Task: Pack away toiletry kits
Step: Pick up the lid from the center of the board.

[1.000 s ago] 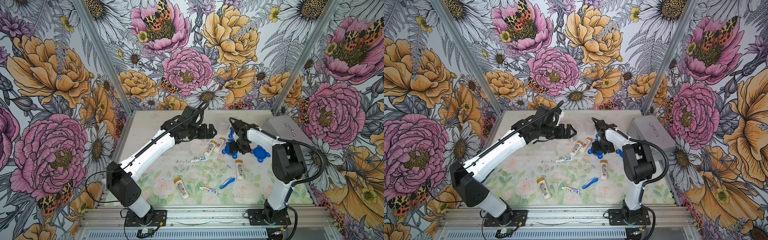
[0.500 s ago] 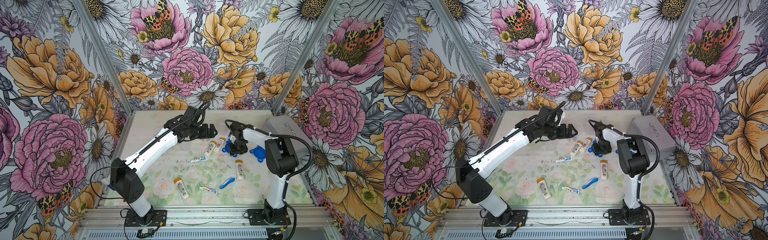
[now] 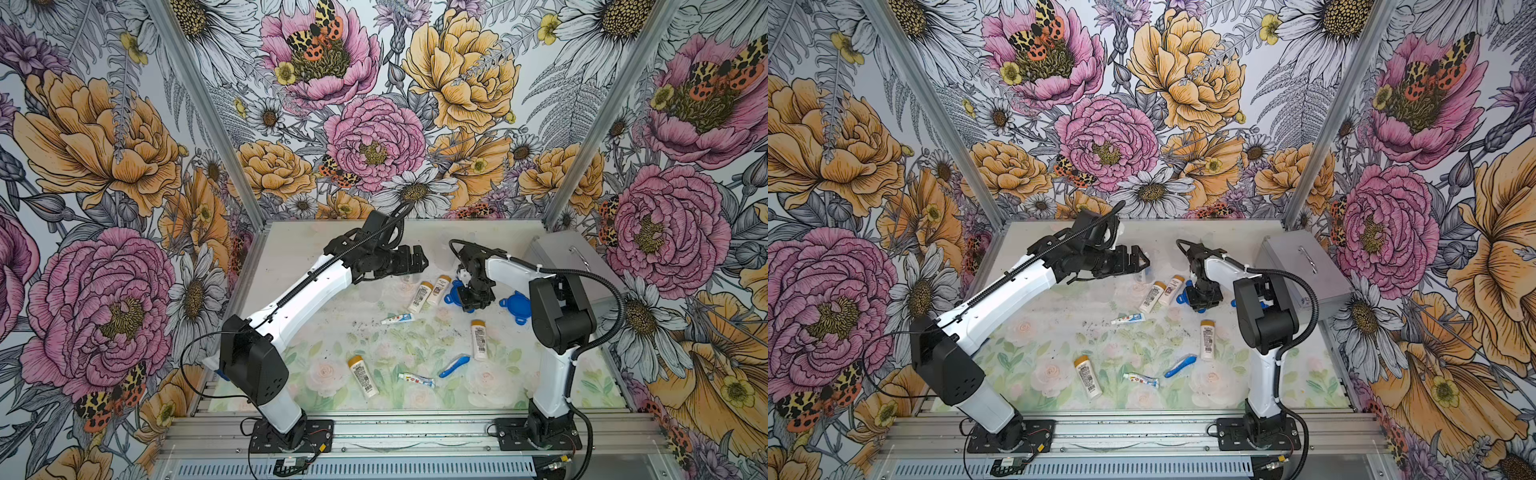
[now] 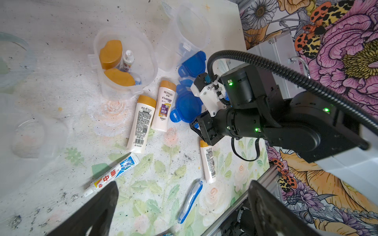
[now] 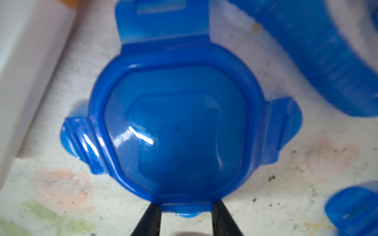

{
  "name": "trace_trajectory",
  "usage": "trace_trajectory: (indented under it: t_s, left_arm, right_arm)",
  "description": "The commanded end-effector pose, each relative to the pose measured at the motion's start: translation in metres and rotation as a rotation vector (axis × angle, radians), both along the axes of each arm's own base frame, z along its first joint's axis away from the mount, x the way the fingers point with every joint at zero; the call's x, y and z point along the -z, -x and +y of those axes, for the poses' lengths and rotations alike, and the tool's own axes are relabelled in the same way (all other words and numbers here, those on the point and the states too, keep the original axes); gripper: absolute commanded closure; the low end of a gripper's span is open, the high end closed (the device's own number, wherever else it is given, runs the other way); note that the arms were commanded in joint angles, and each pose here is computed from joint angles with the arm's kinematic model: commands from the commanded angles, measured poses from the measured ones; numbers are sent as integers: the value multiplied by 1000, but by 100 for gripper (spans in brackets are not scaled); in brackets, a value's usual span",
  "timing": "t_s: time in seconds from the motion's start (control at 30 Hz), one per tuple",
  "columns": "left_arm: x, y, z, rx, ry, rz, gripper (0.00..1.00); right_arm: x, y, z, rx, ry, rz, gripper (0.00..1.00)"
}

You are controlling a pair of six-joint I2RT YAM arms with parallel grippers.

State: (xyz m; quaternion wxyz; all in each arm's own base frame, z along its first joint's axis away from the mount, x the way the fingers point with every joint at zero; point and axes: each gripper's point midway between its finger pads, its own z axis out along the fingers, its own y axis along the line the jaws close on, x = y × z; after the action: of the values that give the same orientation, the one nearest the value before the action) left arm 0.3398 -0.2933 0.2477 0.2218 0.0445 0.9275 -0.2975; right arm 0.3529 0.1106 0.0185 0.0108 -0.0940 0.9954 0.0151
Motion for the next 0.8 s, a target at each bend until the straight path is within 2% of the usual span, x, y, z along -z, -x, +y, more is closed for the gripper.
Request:
trace_trajectory:
  t_s: [0.0,0.13,0.3,0.77]
  left_arm:
    - [-4,-2,9,-22,3,-12,1]
    - [-4,-1,11,-26,4,-10,1]
    - [-3,1,14,-34,4,-7,1]
    - [-2,-2,32,-65,-3,-8,1]
  right_arm:
    - [11,4,5,-15,-1,10,68]
    - [14,8,3,-17,7,13,76]
    - [11,12,1,-29,28,4,79]
    - [-50,35,20,-26,-65,-134,93]
